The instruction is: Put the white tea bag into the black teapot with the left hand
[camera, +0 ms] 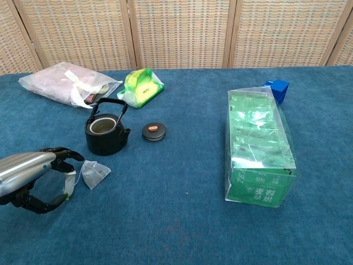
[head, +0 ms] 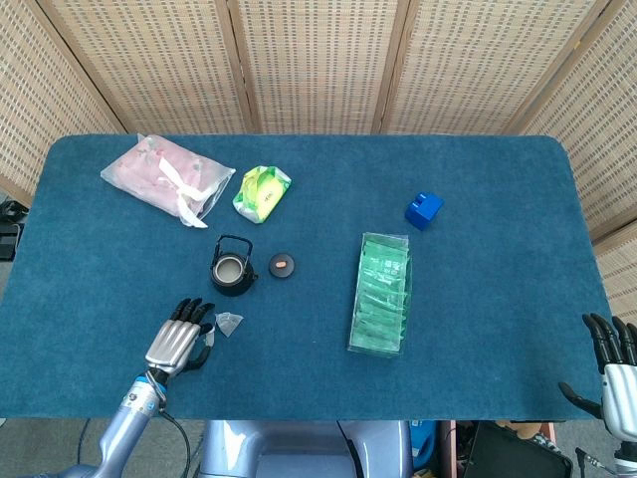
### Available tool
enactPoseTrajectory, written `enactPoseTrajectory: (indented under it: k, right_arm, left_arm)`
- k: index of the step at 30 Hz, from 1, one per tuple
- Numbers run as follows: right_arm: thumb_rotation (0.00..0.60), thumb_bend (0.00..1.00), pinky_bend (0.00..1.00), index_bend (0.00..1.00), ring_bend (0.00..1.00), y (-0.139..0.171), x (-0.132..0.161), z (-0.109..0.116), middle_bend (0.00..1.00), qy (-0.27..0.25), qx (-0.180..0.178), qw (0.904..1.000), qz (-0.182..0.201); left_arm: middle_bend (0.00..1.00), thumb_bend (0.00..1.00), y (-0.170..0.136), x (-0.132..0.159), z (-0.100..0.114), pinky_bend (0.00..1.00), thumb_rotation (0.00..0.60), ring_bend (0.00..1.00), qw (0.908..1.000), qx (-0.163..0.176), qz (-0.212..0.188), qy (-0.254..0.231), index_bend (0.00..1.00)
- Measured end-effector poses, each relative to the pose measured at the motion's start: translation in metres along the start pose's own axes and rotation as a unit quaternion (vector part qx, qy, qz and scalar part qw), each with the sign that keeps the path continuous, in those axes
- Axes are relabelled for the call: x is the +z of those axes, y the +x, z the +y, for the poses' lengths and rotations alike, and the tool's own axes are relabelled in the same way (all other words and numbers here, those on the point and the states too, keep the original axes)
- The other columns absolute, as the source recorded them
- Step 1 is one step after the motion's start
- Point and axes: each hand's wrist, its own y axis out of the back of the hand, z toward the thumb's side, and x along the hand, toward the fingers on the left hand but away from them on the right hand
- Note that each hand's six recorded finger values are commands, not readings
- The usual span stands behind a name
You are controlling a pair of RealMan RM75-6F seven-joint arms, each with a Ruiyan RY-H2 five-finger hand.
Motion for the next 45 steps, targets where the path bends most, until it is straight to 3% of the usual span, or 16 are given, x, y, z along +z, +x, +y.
enactPoseTrajectory:
  k: [5,21,45]
  right_arm:
    - [0.600,0.12,0.10,0.11,0.03,0.000,0.000,0.000,0.18,-0.001,-0.001,1.0000,0.001]
    - [0.600,0.12,0.10,0.11,0.03,0.000,0.000,-0.002,0.18,-0.004,0.000,1.0000,0.000]
    - [0.600,0.12,0.10,0.11,0.03,0.000,-0.004,-0.005,0.18,-0.007,0.004,1.0000,-0.005]
  left_arm:
    - [0.14,0.49,-0.004,0.002,0.016,0.00,0.600,0.00,0.9996,0.024,-0.008,-0.013,0.60]
    - [0.14,0.49,0.002,0.018,0.113,0.00,0.600,0.00,0.9870,0.141,-0.057,-0.050,0.60]
    - [0.15,0.49,0.018,0.040,0.170,0.00,0.600,0.00,0.9693,0.223,-0.090,-0.051,0.60]
